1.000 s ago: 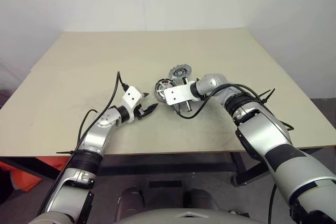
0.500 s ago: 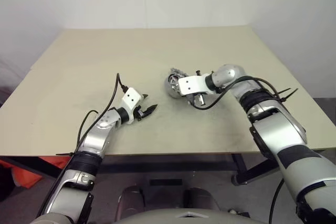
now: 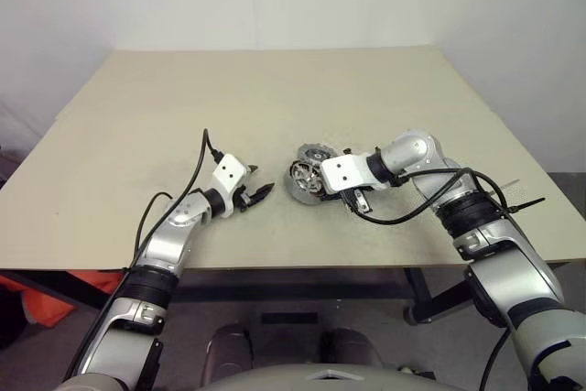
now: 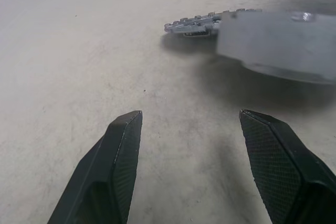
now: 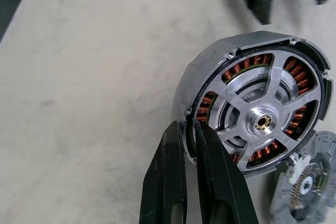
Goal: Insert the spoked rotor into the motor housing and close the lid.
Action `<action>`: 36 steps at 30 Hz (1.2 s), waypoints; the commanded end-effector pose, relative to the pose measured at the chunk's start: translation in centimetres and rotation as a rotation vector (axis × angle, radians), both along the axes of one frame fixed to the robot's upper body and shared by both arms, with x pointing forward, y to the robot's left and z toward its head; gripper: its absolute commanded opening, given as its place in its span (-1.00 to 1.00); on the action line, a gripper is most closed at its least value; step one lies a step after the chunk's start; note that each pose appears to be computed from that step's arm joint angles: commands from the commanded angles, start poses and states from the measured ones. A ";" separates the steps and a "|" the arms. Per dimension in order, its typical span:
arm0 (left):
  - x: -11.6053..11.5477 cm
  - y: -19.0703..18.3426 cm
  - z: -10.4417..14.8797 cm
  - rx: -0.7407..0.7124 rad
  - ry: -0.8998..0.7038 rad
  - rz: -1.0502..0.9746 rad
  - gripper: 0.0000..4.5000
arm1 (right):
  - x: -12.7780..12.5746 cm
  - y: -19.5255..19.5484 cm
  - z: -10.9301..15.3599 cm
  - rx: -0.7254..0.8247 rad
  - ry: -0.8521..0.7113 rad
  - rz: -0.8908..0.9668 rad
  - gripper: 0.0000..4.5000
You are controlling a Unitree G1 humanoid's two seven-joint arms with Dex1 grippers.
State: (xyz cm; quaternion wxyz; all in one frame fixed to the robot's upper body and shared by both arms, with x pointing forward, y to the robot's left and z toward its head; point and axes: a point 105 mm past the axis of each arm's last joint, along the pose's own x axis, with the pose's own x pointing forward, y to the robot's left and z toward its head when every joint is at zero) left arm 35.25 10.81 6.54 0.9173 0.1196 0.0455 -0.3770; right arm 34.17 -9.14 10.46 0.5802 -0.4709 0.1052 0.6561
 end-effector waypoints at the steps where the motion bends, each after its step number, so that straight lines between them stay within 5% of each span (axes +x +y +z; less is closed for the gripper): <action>1: 0.2 0.1 1.3 -0.003 -0.052 -0.001 0.38 | 0.9 1.1 1.4 0.030 -0.075 -0.019 -1.00; 8: 0.1 0.5 1.4 0.000 -0.056 0.010 0.38 | 0.4 0.9 -0.3 -0.011 -0.021 -0.008 -1.00; 19: 0.2 0.5 1.5 0.003 -0.056 0.006 0.38 | -0.6 1.2 3.2 0.145 -0.051 0.013 0.65; 27: 0.3 0.4 1.6 -0.002 -0.063 0.011 0.38 | 3.7 -0.7 4.3 0.451 -0.069 -0.407 0.65; 32: 0.3 0.5 1.5 0.001 -0.059 0.012 0.38 | 3.9 0.2 3.2 0.585 -0.024 -0.562 0.65; 36: 0.5 0.3 1.6 0.004 -0.061 0.006 0.38 | 3.0 1.8 1.6 0.603 0.035 -0.584 0.21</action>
